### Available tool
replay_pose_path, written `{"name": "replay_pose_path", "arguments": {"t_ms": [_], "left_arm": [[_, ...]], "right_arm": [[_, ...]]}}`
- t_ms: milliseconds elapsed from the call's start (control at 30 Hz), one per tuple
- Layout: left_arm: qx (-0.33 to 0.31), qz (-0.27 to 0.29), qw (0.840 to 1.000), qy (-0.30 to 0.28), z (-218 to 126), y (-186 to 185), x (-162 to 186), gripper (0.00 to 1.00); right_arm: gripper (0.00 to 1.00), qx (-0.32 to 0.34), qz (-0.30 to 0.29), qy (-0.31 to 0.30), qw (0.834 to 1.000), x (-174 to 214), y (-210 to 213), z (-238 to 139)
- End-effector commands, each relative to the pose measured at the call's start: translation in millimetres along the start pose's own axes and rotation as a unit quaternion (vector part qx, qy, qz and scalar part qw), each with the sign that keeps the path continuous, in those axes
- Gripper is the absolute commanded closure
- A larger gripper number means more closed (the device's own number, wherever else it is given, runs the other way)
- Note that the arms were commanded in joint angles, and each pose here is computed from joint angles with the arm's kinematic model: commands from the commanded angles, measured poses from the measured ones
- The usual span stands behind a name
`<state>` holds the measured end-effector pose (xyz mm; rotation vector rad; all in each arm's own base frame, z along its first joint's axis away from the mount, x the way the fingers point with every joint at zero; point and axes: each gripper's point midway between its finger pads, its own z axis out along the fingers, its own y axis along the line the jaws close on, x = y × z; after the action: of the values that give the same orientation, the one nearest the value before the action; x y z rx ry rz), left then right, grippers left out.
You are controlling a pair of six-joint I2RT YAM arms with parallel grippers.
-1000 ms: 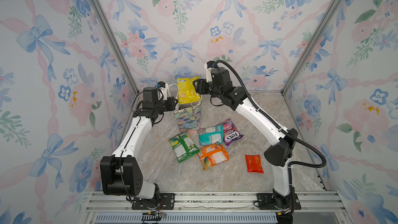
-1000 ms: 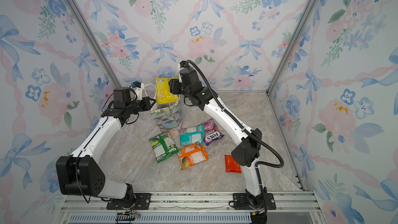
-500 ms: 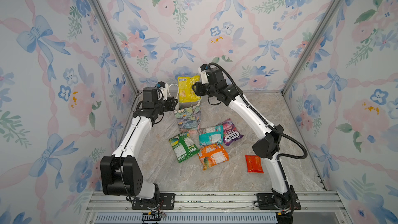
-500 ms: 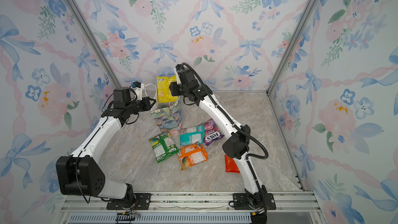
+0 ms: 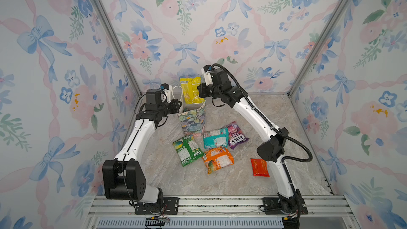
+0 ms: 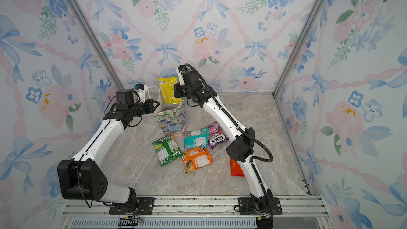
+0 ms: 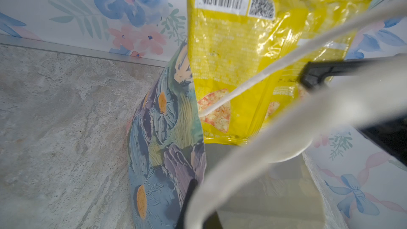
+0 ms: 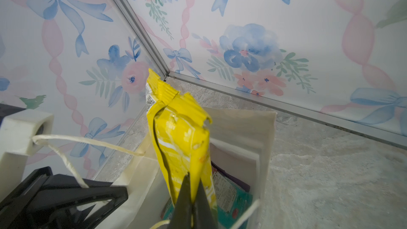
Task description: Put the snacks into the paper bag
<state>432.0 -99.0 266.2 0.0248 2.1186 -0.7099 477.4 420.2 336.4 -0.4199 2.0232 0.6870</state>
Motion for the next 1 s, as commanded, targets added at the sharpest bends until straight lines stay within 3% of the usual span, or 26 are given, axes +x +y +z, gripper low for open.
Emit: {"name": "replay_pose_path", "arguments": {"t_ms": [0,200,600,967], "left_arm": [[0.001,0.011,1.0,0.0,-6,-1,1,1.0],[0.004,0.011,1.0,0.0,-6,-2,0,1.0],[0.004,0.01,1.0,-0.001,-7,-2,0,1.0],[0.002,0.008,1.0,-0.004,-9,-2,-2,1.0]], "right_arm": [[1.0,0.007,-0.026,-0.088,0.996,-55,31,-55],[1.0,0.035,-0.055,-0.134,0.989,-68,51,-73],[1.0,0.077,-0.021,-0.168,0.983,-66,45,-47],[1.0,0.103,-0.037,-0.147,0.983,-52,34,-44]]}}
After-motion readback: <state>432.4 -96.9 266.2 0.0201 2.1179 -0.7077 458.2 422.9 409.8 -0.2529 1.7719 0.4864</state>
